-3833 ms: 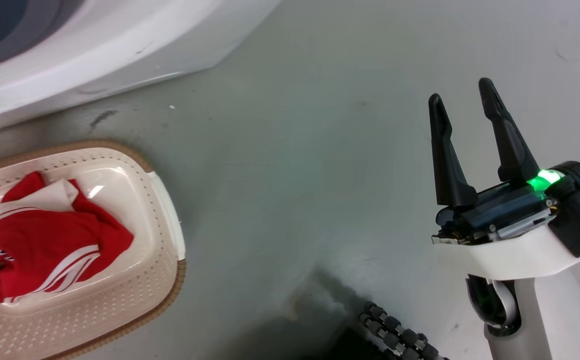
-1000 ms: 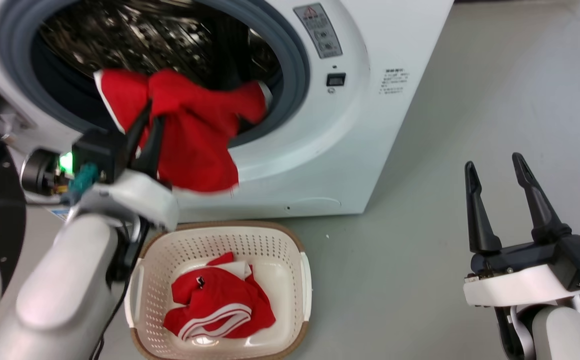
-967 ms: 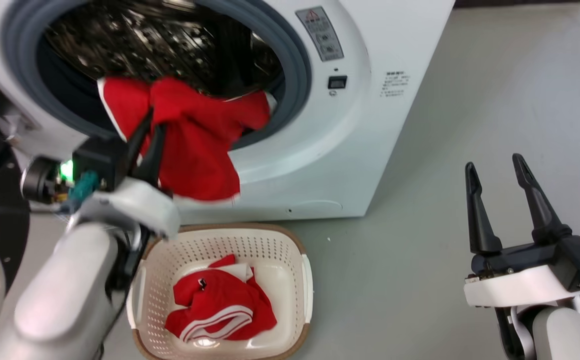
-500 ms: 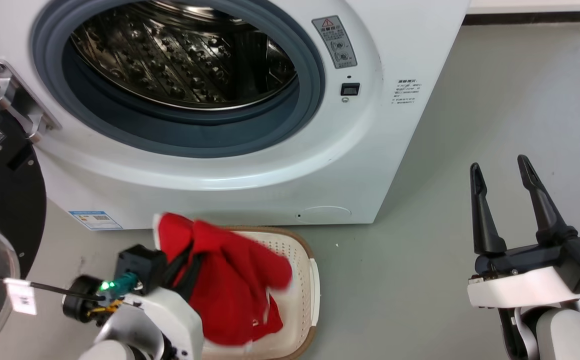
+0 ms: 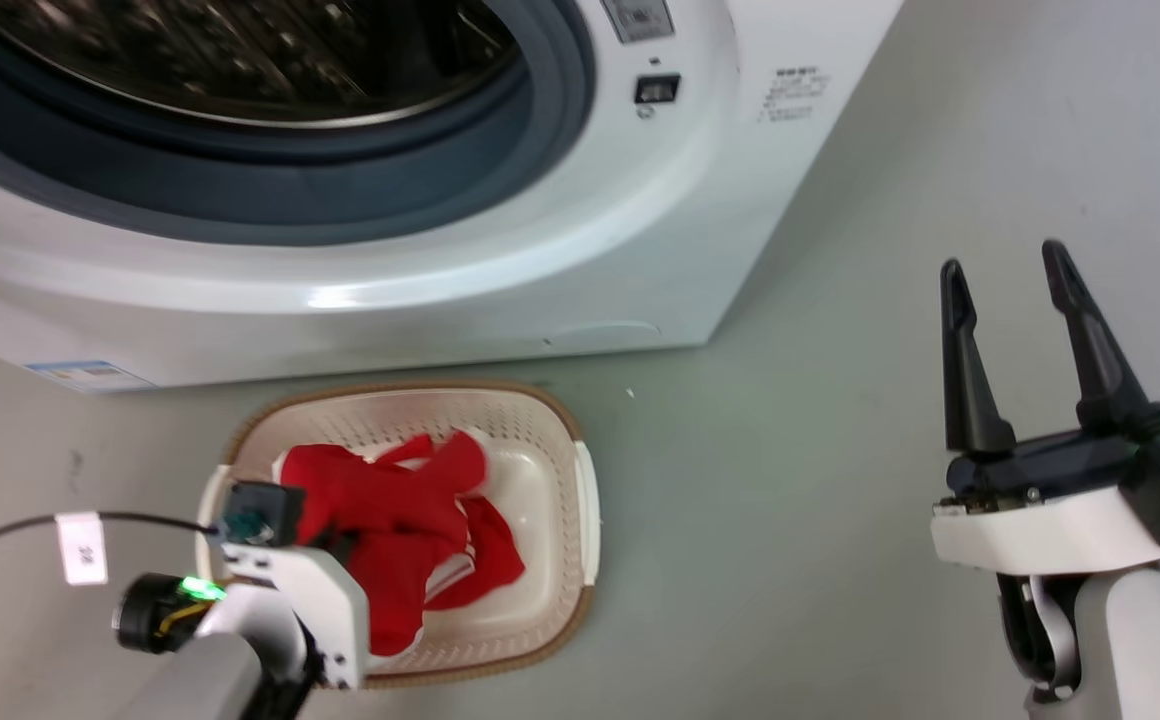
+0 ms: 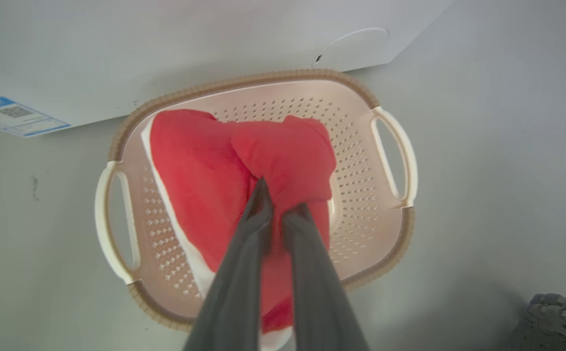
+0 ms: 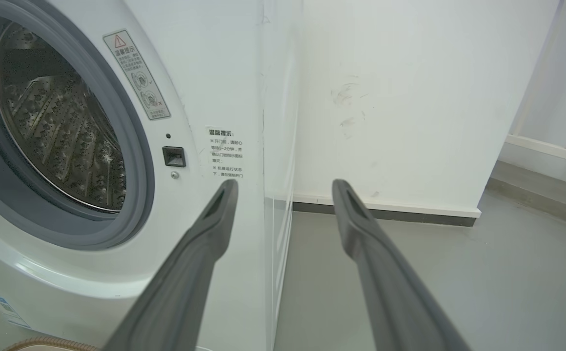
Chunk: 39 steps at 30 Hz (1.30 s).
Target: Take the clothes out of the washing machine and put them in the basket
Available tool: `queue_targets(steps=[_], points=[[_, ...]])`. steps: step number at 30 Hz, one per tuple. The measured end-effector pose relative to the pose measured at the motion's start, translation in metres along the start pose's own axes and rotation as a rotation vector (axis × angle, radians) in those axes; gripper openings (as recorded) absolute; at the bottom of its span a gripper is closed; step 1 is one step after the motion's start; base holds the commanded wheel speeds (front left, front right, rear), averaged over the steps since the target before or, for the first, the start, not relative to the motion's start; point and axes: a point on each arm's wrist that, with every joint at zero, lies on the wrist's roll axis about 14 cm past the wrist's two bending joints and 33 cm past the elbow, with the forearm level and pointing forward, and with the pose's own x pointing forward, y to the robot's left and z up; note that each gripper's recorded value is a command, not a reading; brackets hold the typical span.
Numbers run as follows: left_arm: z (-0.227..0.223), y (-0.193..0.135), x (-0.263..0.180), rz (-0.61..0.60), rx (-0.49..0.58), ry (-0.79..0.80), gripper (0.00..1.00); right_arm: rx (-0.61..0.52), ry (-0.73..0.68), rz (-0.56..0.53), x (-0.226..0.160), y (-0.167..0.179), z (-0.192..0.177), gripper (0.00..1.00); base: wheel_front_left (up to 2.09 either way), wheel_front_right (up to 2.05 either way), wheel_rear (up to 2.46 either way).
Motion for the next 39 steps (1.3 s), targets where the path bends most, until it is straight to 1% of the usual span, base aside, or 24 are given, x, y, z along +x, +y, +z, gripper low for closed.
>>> queue_targets(steps=[5, 11, 15, 22, 26, 27, 28, 29, 34, 39], points=[[-0.023, 0.022, 0.038, 0.054, -0.015, 0.083, 0.00, -0.011, 0.026, -0.020, 0.007, -0.010, -0.014, 1.00, 0.00, 0.00, 0.00], [-0.050, 0.037, 0.076, 0.093, -0.019, 0.158, 0.00, -0.028, 0.083, -0.050, 0.006, -0.023, -0.037, 1.00, 0.00, 0.00, 0.00], [-0.062, 0.043, 0.100, 0.116, -0.021, 0.174, 0.00, -0.040, 0.129, -0.063, 0.004, -0.029, -0.055, 1.00, 0.00, 0.00, 0.00], [-0.088, 0.046, 0.125, 0.129, -0.026, 0.228, 0.00, -0.060, 0.178, -0.075, 0.006, -0.036, -0.077, 1.00, 0.00, 0.00, 0.00], [-0.100, 0.042, 0.128, 0.120, -0.023, 0.262, 0.00, -0.059, 0.194, -0.071, 0.006, -0.035, -0.085, 1.00, 0.00, 0.00, 0.00], [-0.100, 0.041, 0.128, 0.122, -0.032, 0.261, 0.02, -0.058, 0.195, -0.068, 0.007, -0.034, -0.085, 1.00, 0.00, 0.00, 0.00], [-0.100, 0.042, 0.128, 0.127, -0.033, 0.258, 0.47, -0.058, 0.195, -0.066, 0.007, -0.034, -0.085, 1.00, 0.00, 0.00, 0.00], [-0.097, 0.043, 0.127, 0.131, -0.030, 0.251, 1.00, -0.058, 0.193, -0.063, 0.008, -0.033, -0.085, 1.00, 0.00, 0.00, 0.00], [-0.081, 0.040, 0.123, 0.139, -0.044, 0.201, 1.00, -0.060, 0.178, -0.052, 0.010, -0.029, -0.079, 1.00, 0.00, 0.00, 0.00], [-0.055, 0.040, 0.114, 0.140, -0.055, 0.128, 1.00, -0.063, 0.141, -0.043, 0.013, -0.026, -0.064, 1.00, 0.00, 0.00, 0.00]])
